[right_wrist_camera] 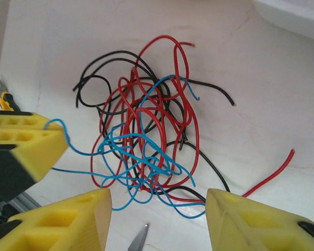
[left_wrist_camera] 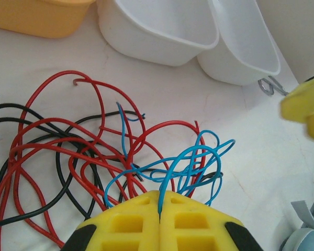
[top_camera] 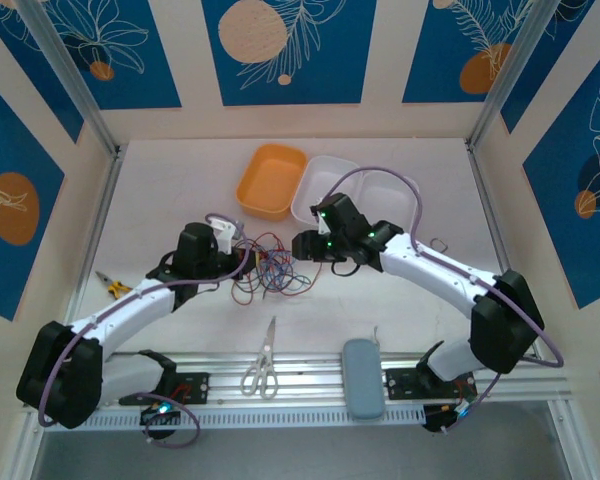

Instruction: Untangle the cables

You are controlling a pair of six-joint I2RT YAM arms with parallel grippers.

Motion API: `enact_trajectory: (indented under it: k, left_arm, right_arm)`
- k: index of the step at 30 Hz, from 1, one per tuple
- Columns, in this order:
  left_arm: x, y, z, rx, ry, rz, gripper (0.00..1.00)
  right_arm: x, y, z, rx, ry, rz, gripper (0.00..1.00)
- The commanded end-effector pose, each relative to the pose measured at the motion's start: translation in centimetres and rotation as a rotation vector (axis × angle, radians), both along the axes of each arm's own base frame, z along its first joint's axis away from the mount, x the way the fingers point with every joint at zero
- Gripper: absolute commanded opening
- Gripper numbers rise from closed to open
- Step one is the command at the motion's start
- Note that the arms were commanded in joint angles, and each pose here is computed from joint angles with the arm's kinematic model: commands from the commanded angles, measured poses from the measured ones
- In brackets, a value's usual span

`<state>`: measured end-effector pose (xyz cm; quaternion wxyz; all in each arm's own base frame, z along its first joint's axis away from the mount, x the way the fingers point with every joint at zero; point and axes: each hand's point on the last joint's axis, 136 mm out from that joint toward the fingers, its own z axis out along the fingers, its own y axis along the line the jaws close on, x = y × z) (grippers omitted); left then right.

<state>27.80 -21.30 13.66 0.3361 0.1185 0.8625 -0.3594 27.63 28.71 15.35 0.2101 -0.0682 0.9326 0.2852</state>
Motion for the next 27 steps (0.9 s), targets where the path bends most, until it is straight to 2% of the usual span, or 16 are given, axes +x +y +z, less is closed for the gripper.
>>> enact_trajectory:
  k: [1, 5, 9, 12, 18, 27]
  left_arm:
    - [-0.2, -0.9, 2.8, -0.037, -0.056, -0.052, 0.0]
    - [-0.4, -1.1, 3.8, -0.05, -0.069, -0.068, 0.0]
    - [-0.6, -1.3, 4.9, -0.066, -0.078, -0.082, 0.0]
    - [-1.0, -1.6, 5.7, -0.08, -0.083, -0.106, 0.0]
    - [-1.7, -1.5, 7.4, -0.078, -0.098, -0.126, 0.0]
    - [-2.9, -0.5, 13.4, -0.079, -0.217, -0.126, 0.0]
  right_arm:
    - [-0.5, 1.3, -1.6, 0.01, 0.027, 0.069, 0.51]
    - [-0.5, 2.6, -3.2, -0.017, 0.026, 0.11, 0.61]
    - [-0.1, 3.8, -4.7, -0.06, 0.029, 0.12, 0.64]
    - [0.7, 4.4, -5.8, -0.09, 0.031, 0.095, 0.64]
    - [2.3, 3.7, -8.0, -0.164, 0.075, -0.014, 0.57]
    - [1.8, 2.3, -10.8, -0.199, 0.141, -0.066, 0.52]
